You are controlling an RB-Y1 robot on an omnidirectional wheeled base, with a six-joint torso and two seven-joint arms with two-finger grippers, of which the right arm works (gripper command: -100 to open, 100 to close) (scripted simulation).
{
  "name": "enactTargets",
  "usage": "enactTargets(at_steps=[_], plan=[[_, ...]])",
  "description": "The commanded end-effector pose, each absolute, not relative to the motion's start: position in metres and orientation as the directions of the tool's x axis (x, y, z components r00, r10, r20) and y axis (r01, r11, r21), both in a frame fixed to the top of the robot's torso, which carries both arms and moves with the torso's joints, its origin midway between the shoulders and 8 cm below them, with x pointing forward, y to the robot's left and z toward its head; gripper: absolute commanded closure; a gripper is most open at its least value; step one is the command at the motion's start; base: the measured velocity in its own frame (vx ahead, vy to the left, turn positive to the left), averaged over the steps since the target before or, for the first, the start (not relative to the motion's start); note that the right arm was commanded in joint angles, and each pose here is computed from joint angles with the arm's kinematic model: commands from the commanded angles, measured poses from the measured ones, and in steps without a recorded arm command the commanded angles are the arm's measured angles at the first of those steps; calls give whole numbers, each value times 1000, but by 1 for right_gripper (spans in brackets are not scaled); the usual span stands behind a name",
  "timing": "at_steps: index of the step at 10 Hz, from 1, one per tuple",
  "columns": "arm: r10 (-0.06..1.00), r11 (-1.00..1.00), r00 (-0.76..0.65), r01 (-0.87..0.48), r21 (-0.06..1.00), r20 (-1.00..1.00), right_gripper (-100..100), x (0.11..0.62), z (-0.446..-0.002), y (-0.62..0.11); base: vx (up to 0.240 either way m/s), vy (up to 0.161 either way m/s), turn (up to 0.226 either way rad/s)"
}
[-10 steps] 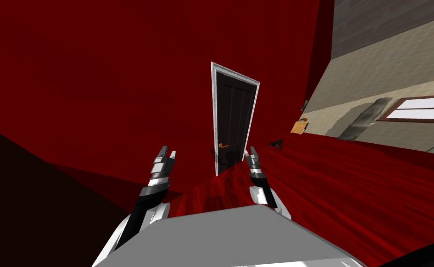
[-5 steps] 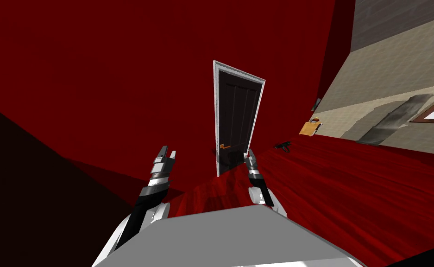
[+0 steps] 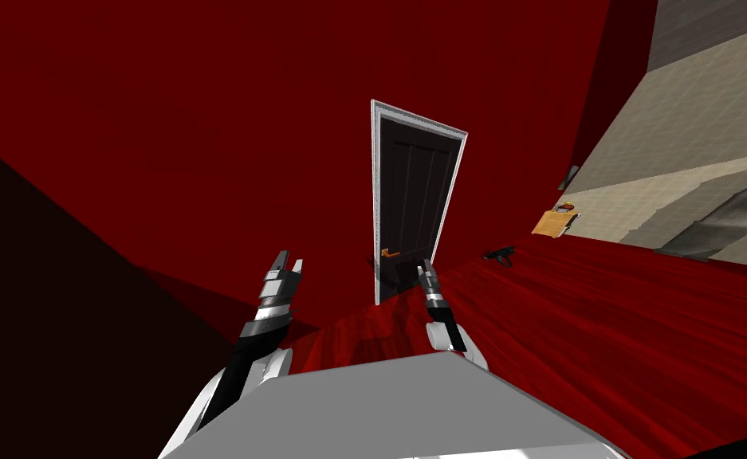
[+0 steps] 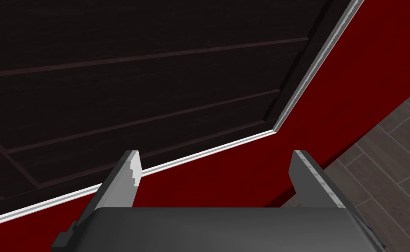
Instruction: Pull the door open
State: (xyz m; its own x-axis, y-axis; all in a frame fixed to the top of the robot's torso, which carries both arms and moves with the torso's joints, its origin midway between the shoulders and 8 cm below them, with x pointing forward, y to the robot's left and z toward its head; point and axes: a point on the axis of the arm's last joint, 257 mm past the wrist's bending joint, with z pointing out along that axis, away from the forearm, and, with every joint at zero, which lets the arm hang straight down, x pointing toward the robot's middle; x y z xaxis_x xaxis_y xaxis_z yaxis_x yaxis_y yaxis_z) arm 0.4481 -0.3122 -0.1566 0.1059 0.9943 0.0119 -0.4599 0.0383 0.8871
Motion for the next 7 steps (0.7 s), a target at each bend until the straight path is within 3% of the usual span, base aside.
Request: enactTargets(at_steps=[1, 7], plan=[[994, 37, 108, -439, 898, 12, -100, 451, -169, -315, 27, -46, 62], [994, 31, 110, -371, 928, 11, -100, 463, -210, -321, 33, -47, 104]])
